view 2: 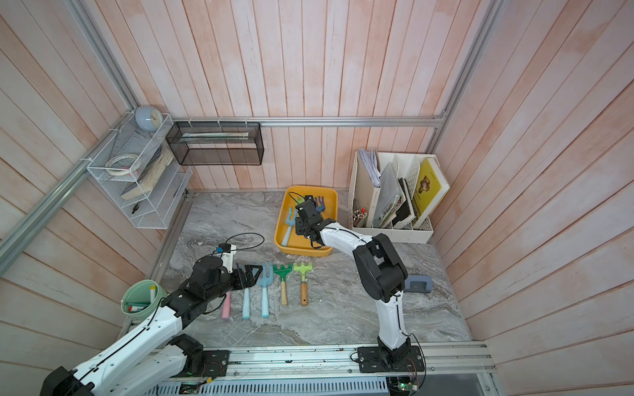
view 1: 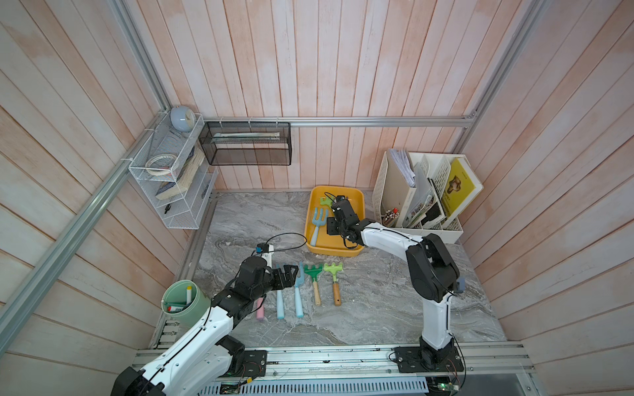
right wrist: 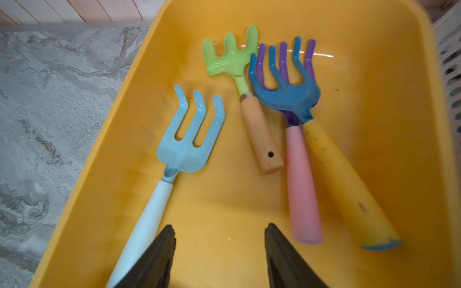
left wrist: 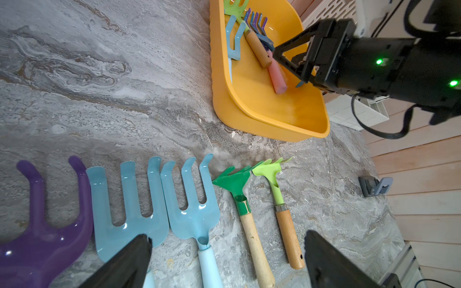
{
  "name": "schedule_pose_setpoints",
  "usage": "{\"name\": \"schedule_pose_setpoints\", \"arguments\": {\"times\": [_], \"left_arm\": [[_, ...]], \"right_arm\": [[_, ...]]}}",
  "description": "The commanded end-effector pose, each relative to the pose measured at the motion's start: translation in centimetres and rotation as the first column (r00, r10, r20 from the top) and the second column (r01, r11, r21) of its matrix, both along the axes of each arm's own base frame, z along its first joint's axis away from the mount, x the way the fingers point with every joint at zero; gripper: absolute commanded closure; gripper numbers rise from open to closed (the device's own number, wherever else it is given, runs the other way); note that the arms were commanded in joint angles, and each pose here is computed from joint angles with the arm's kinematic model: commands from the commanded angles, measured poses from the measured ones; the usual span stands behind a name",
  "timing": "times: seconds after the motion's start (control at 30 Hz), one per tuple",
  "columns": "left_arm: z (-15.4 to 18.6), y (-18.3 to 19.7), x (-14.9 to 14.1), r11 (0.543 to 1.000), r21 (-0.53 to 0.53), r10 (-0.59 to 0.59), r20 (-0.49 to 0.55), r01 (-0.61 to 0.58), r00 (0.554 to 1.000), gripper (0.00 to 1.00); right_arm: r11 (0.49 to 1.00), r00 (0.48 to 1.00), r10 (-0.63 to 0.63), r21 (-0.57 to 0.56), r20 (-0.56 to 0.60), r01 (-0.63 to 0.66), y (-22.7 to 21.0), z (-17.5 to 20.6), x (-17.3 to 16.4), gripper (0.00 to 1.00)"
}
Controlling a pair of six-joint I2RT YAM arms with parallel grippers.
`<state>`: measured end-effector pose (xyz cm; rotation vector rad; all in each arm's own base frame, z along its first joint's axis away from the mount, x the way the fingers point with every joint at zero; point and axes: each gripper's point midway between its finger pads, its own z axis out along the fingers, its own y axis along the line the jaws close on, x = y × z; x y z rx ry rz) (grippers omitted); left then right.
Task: Take the hand rake out of the storage box
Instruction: Pick up the rake from the storage box.
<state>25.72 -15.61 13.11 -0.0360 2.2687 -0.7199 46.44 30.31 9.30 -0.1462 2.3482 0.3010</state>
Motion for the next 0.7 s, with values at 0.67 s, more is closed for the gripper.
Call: {"name": "schedule_pose_setpoints", "arguments": {"times": [0.67], "left_arm": [[-1.6,0.7,0.8,0.998,0.049,0.035,-0.012,-0.034,0.999,0.0]], "right_arm": [[1.0,0.99,-0.008,0.007,-0.144,0.009,6.1,-6.7,0.2,0.34]]}}
